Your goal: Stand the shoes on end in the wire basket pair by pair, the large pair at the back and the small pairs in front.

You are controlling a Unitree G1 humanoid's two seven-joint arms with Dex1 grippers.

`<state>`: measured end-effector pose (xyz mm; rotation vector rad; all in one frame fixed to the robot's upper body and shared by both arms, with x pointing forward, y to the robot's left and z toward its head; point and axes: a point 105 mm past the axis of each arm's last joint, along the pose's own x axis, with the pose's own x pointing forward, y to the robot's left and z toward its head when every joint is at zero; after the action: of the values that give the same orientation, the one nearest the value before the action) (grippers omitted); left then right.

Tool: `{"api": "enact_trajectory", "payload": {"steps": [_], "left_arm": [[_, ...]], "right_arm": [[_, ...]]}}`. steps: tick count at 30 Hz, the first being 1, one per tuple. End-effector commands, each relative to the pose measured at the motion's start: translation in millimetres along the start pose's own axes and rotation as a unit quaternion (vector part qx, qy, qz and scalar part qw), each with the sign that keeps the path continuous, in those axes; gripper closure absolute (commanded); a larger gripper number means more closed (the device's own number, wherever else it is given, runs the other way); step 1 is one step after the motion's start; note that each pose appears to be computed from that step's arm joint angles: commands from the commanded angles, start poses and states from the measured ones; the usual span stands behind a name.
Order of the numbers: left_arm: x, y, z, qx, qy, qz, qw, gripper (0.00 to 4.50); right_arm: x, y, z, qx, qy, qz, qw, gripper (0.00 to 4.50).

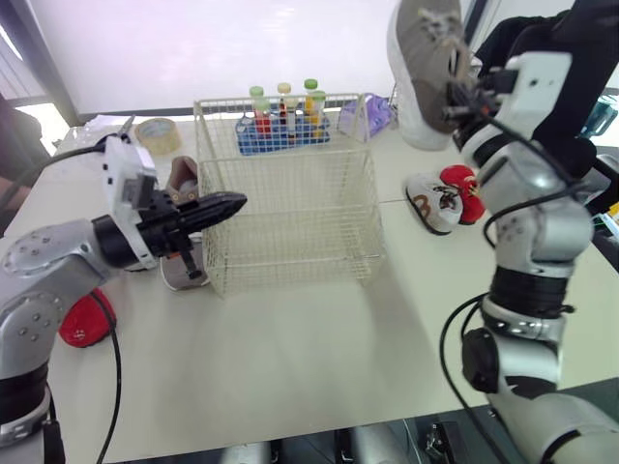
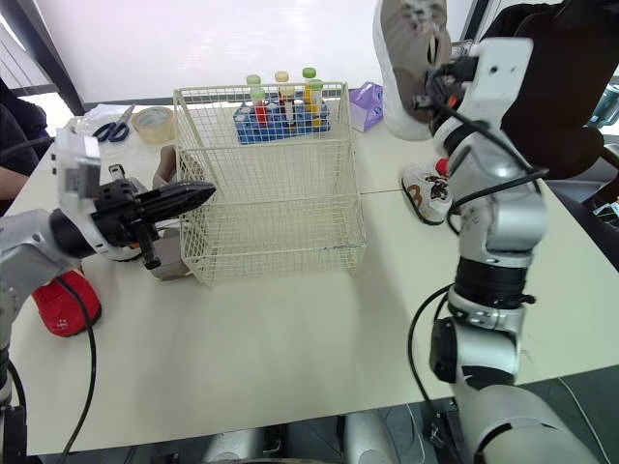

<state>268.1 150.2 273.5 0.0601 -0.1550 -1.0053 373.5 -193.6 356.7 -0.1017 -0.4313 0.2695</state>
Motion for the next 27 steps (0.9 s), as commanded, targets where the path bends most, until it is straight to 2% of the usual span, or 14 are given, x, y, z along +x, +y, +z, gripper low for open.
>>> {"api": "enact_trajectory", "payload": {"steps": [1, 7, 10, 14, 16, 18, 24, 27], "left_arm": [[-6.7, 6.5, 30.3, -0.003, -0.044, 0.008, 0.999, 4.5], [-19.8, 22.5, 67.1, -0.052, -0.087, 0.01, 0.995, 4.5], [-28.2, 28.7, 81.5, -0.075, -0.094, 0.009, 0.993, 4.5], [-42.0, 33.0, 96.6, -0.093, -0.07, 0.005, 0.993, 4.5], [-46.8, 36.4, 94.9, -0.096, -0.044, 0.015, 0.994, 3.95], [-51.9, 34.5, 94.7, -0.097, -0.025, 0.009, 0.995, 3.17], [-60.8, 45.8, 97.9, -0.105, -0.009, 0.026, 0.994, 0.09], [-62.2, 50.1, 98.2, -0.104, -0.005, 0.029, 0.994, 0.01]], "right_arm": [[-19.0, 26.6, 88.5, -0.077, -0.127, 0.195, 0.97, 4.32], [-41.2, 50.2, 110.5, -0.167, -0.127, 0.368, 0.906, 4.32], [-43.7, 59.3, 113.4, -0.197, -0.132, 0.404, 0.883, 4.32], [-40.0, 71.1, 101.3, -0.278, -0.134, 0.425, 0.851, 4.32], [-38.5, 73.2, 92.2, -0.297, -0.135, 0.428, 0.843, 4.32], [-37.5, 75.7, 83.5, -0.318, -0.134, 0.432, 0.833, 4.32], [-38.5, 85.3, 77.8, -0.35, -0.151, 0.445, 0.81, 4.32], [-39.3, 87.6, 76.9, -0.361, -0.155, 0.45, 0.802, 4.32]]}}
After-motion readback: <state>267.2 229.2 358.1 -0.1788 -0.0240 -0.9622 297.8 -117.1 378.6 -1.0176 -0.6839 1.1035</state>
